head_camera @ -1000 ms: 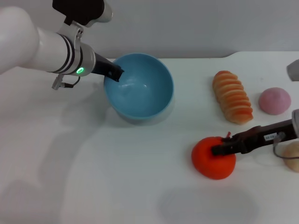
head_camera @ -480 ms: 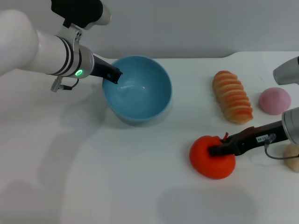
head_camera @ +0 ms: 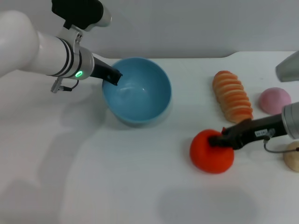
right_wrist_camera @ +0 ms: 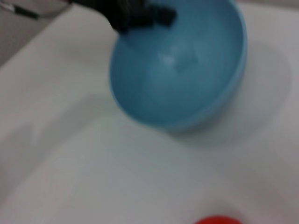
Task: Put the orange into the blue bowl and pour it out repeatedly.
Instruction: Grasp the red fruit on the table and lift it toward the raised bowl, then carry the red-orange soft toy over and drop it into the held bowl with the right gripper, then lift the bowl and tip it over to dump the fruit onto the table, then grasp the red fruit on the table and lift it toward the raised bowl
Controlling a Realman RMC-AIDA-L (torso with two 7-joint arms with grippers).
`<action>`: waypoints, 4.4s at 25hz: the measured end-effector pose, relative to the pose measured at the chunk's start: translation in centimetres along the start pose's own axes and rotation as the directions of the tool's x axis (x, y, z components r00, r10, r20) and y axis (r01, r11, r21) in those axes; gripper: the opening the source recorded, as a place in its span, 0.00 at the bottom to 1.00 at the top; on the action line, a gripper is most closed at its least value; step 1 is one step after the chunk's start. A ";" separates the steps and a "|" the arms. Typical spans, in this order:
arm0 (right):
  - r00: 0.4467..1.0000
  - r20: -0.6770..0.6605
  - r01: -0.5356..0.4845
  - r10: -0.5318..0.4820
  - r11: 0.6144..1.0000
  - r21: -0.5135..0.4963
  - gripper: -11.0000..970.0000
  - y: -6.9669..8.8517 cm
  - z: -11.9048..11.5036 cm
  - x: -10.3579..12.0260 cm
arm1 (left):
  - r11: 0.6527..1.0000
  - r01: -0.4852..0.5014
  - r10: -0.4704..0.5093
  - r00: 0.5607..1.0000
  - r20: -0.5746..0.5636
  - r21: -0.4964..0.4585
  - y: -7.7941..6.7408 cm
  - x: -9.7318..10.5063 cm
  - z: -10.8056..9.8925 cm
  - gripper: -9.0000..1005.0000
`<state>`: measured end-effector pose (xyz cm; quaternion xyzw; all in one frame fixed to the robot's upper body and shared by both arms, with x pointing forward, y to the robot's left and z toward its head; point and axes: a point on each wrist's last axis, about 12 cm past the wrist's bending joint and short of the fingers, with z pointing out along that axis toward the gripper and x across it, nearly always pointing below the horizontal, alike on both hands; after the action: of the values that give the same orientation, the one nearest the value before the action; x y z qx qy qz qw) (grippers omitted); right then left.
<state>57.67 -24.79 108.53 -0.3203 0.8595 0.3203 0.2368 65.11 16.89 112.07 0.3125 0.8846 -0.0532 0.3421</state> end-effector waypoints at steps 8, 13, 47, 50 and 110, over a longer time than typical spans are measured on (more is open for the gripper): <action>0.951 0.232 0.212 -0.202 0.977 -0.018 0.07 2.0 -4.7 -3.7 | 0.999 -0.019 0.021 0.998 -0.060 0.035 -0.5 0.1 -0.1 0.01; 0.919 0.279 0.287 -0.279 0.958 0.012 0.04 3.8 -7.2 -6.2 | 0.993 -0.063 0.073 0.993 -0.098 0.096 -2.1 -1.0 -0.4 0.01; 0.832 0.430 0.268 -0.351 0.932 0.243 0.46 0.6 -7.6 -5.9 | 0.978 -0.122 0.122 0.992 0.015 0.168 -4.9 -3.6 -1.5 0.01; 0.773 0.500 0.223 -0.390 0.905 0.363 0.49 -0.6 -9.1 -3.6 | 0.984 -0.105 0.101 0.994 0.033 0.145 -4.4 -3.1 -1.3 0.01; 0.535 0.845 -0.451 0.030 0.855 0.256 0.77 -4.4 -8.6 12.2 | 0.678 -0.547 0.733 0.466 0.495 -0.491 -12.0 -0.2 -4.3 0.01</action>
<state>50.72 -38.27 105.13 0.0531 0.7364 0.2557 0.6242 55.64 8.51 114.00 0.5350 0.5168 0.0919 0.6620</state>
